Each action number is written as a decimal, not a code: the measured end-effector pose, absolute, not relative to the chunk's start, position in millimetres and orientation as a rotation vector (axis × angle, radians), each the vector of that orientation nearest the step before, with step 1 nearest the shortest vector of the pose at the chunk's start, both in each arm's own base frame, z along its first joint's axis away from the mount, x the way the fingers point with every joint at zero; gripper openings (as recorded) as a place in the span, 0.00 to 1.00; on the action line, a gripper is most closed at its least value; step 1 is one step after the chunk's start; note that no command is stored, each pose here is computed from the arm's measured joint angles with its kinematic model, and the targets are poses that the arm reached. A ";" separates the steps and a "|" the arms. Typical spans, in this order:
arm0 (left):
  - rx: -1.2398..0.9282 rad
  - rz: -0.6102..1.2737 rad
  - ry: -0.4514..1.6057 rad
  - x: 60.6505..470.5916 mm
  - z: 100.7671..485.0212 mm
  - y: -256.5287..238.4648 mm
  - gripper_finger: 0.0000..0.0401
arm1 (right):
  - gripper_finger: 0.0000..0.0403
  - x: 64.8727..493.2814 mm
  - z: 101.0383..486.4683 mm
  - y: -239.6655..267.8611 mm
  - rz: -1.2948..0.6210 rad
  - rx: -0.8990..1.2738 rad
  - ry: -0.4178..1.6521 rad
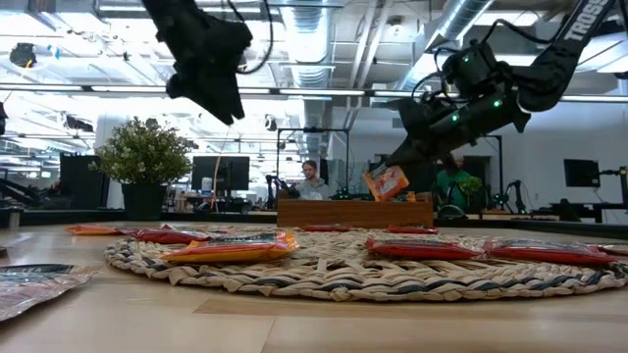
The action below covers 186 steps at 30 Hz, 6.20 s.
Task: Pick & Place Tea
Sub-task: Put the orange tea bag into the right section of the wooden organizer
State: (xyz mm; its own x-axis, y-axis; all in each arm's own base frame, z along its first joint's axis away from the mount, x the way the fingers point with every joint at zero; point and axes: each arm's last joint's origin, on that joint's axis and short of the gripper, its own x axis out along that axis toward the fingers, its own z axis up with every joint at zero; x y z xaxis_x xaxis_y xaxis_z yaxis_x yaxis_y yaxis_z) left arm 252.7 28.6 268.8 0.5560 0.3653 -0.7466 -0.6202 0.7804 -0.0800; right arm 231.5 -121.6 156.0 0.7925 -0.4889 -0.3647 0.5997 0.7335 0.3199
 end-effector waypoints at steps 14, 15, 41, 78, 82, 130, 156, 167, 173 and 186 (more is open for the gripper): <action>-0.332 0.548 0.734 238.0 279.5 26.9 0.39 | 0.00 232.3 150.4 -122.8 -0.668 0.435 0.276; -0.330 0.544 0.737 238.1 279.3 26.8 0.39 | 0.00 232.3 150.4 -122.8 -0.667 0.435 0.277; -0.274 0.515 0.754 238.1 279.3 26.7 0.39 | 0.00 230.7 145.2 -121.0 -0.642 0.443 0.342; -0.350 0.473 0.758 238.6 278.9 25.4 0.39 | 0.35 214.8 204.9 -103.7 -0.537 0.265 0.168; -0.404 0.473 0.753 238.8 278.7 24.8 0.39 | 0.32 202.8 222.2 -89.1 -0.497 0.233 0.159; -0.484 -0.024 0.257 161.3 213.9 26.7 0.39 | 0.30 136.2 277.4 -1.9 -0.059 0.383 -0.009; -0.564 0.111 0.490 159.1 180.1 28.2 0.39 | 0.30 132.2 211.5 26.7 0.074 0.414 -0.115; -0.585 0.338 0.834 138.6 162.3 28.3 0.39 | 0.31 133.1 212.1 24.0 0.055 0.385 -0.126; -0.478 0.376 0.900 153.9 194.6 33.8 0.39 | 0.31 133.5 212.1 21.9 0.040 0.384 -0.129; -0.508 0.485 1.349 193.0 152.2 43.0 0.39 | 0.31 133.4 213.0 21.7 0.042 0.385 -0.137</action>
State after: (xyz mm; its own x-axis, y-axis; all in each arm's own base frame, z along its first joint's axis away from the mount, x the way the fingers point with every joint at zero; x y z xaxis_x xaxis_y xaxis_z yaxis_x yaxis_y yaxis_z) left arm 193.0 43.0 152.2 0.1555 0.0370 -0.9871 -0.6000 0.7974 -0.0646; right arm 133.4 21.7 213.0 0.9899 0.0151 0.1409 -0.0670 0.9260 0.3716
